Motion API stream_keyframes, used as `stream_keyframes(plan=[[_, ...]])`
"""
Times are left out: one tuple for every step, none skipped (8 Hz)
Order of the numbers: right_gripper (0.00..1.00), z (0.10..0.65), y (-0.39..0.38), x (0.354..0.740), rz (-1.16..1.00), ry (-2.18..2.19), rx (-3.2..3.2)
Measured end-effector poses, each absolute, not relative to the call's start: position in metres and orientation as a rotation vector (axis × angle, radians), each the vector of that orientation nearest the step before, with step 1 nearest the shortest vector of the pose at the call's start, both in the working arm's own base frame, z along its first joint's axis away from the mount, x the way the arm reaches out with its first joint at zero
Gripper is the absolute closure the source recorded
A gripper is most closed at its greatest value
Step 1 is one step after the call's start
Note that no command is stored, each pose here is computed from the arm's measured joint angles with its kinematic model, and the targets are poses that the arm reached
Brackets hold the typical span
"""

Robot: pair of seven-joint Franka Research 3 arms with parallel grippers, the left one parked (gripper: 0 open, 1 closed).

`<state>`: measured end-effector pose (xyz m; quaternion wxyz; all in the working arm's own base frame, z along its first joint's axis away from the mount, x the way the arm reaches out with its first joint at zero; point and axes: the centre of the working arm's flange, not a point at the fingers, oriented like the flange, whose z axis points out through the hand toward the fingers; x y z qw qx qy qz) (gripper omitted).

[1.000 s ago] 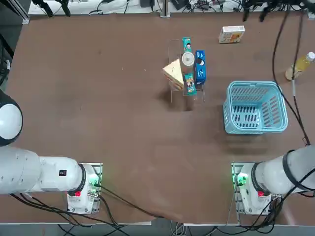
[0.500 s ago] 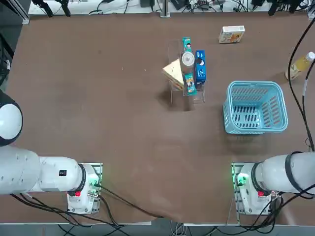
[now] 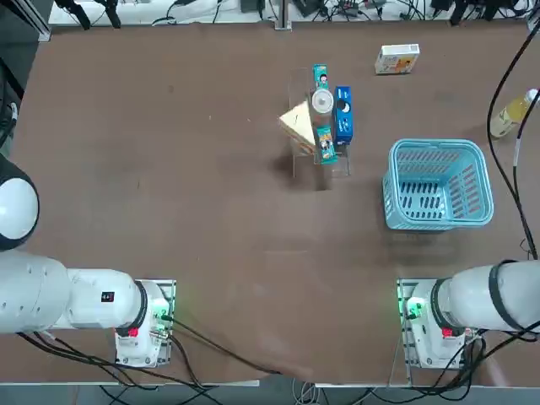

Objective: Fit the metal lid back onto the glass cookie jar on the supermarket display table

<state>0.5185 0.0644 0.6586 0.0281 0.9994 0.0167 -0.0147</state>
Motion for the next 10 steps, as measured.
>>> stream_keyframes(plan=[[0.0,0.658,0.066,0.524,-0.044,0.056,3.086],[0.0,0.657,0.067,0.527,-0.046,0.059,3.086],[0.0,0.655,0.067,0.528,-0.047,0.059,3.086],[0.0,0.653,0.07,0.529,-0.052,0.067,3.086],[0.0,0.649,0.073,0.532,-0.062,0.076,3.085],[0.0,0.646,0.073,0.533,-0.071,0.075,3.085],[0.0,0.645,0.069,0.535,-0.075,0.064,3.085],[0.0,0.645,0.062,0.536,-0.075,0.043,3.089],[0.0,0.646,0.054,0.536,-0.074,0.001,3.104],[0.0,0.648,0.047,0.537,-0.072,-0.059,3.127]])
